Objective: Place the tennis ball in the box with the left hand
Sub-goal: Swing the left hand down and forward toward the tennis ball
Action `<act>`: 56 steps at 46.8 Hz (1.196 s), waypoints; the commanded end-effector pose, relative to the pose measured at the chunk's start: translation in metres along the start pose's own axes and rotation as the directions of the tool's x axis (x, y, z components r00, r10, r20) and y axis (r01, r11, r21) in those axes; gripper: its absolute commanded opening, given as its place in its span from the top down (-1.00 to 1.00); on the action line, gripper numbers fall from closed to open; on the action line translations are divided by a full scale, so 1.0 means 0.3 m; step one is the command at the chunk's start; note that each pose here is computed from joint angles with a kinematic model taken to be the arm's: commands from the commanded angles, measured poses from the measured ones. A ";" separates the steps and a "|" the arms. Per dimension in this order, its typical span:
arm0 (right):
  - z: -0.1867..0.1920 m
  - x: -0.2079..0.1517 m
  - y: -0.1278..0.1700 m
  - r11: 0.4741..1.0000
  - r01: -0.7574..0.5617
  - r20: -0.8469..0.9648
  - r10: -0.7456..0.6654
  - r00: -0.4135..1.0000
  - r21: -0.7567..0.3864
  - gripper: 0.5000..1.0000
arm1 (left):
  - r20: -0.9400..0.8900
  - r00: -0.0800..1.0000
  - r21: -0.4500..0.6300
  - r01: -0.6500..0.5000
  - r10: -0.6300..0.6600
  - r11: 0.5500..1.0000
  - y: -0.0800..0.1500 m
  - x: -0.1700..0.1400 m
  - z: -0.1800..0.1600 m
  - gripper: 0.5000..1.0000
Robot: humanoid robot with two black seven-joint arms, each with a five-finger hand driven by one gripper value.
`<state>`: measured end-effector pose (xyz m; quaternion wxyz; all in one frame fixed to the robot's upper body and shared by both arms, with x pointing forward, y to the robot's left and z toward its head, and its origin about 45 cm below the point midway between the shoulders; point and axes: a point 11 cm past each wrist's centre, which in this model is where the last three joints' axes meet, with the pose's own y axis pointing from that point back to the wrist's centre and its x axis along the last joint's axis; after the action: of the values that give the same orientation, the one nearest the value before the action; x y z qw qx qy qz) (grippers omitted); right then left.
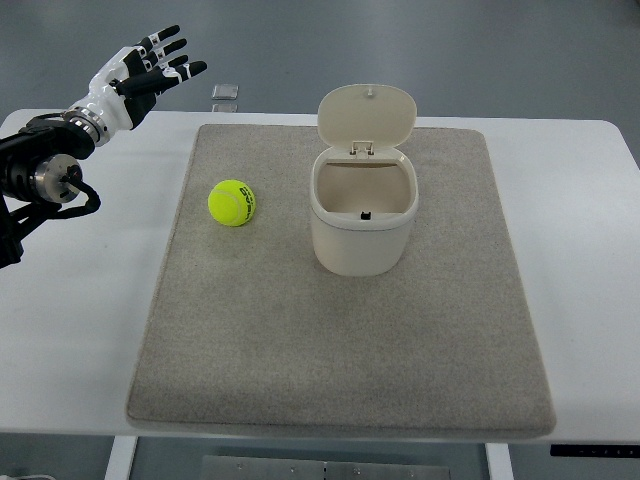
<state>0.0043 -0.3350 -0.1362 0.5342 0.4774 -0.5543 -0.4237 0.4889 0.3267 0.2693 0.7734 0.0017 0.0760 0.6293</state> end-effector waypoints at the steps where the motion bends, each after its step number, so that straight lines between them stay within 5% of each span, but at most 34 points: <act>1: 0.000 0.000 0.000 1.000 0.000 0.000 0.000 1.000 0.000 -0.60 | 0.037 0.999 0.029 0.025 -0.027 0.999 0.015 0.003 0.009 -0.83; 20: 0.000 0.000 0.000 1.000 -0.001 0.000 0.001 1.000 0.000 -0.60 | 0.210 0.968 0.138 0.110 -0.137 0.984 0.058 -0.010 0.007 -0.81; 56: 0.000 0.000 0.000 1.000 -0.001 0.000 0.001 1.000 0.000 -0.60 | 0.535 0.745 0.320 0.258 -0.399 0.912 0.120 -0.076 -0.098 -0.76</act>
<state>0.0043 -0.3351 -0.1362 0.5343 0.4772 -0.5544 -0.4236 0.4478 0.3079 0.2508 0.8525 0.2605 -0.0963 0.4428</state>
